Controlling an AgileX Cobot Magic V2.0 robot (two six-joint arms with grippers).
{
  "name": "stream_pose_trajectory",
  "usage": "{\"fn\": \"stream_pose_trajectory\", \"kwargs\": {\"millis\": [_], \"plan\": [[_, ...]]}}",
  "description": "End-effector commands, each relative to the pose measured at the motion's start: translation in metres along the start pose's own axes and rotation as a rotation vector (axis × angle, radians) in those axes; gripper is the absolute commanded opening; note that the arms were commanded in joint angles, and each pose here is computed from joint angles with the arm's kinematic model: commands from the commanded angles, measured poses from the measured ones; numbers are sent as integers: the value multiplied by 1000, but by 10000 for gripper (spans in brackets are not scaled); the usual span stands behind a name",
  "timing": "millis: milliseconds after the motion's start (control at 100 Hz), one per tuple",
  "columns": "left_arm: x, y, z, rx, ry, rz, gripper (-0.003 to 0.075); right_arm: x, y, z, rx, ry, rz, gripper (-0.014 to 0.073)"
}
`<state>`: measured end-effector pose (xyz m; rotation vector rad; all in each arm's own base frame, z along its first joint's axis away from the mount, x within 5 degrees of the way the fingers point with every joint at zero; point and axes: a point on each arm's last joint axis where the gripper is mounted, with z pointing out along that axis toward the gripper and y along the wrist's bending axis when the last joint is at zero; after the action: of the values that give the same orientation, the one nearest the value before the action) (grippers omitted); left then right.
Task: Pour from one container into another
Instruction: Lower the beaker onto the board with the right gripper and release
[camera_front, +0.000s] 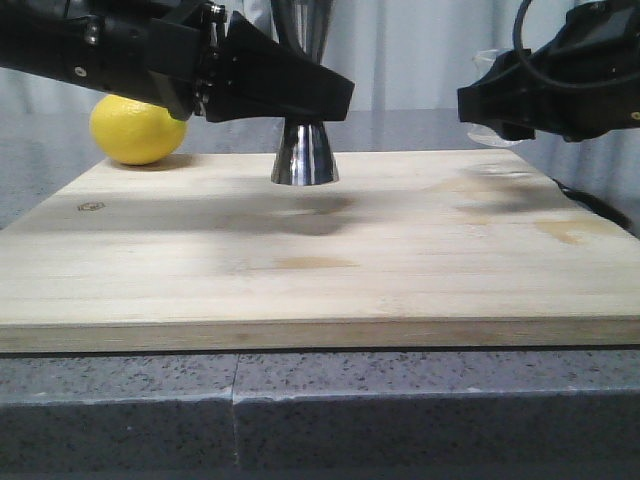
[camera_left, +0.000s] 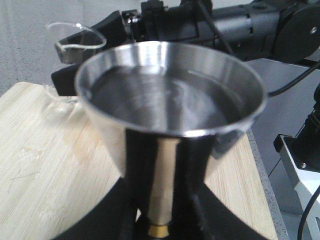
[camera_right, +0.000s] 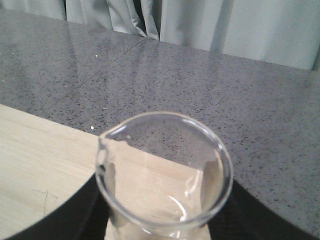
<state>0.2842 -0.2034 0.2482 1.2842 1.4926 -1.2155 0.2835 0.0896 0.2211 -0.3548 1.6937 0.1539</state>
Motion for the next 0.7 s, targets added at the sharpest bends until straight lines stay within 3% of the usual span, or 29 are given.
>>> {"fn": "stream_pose_trajectory", "kwargs": {"millis": [0, 150, 690], "plan": [[-28, -9, -4, 25, -107, 31, -19, -20, 0, 2, -13, -167, 9, 109], [-28, -9, -4, 25, -107, 31, -19, -9, 7, 9, -76, -144, -15, 109], [-28, -9, -4, 23, -112, 29, -19, 0, 15, 16, -123, -179, -37, 109]]}}
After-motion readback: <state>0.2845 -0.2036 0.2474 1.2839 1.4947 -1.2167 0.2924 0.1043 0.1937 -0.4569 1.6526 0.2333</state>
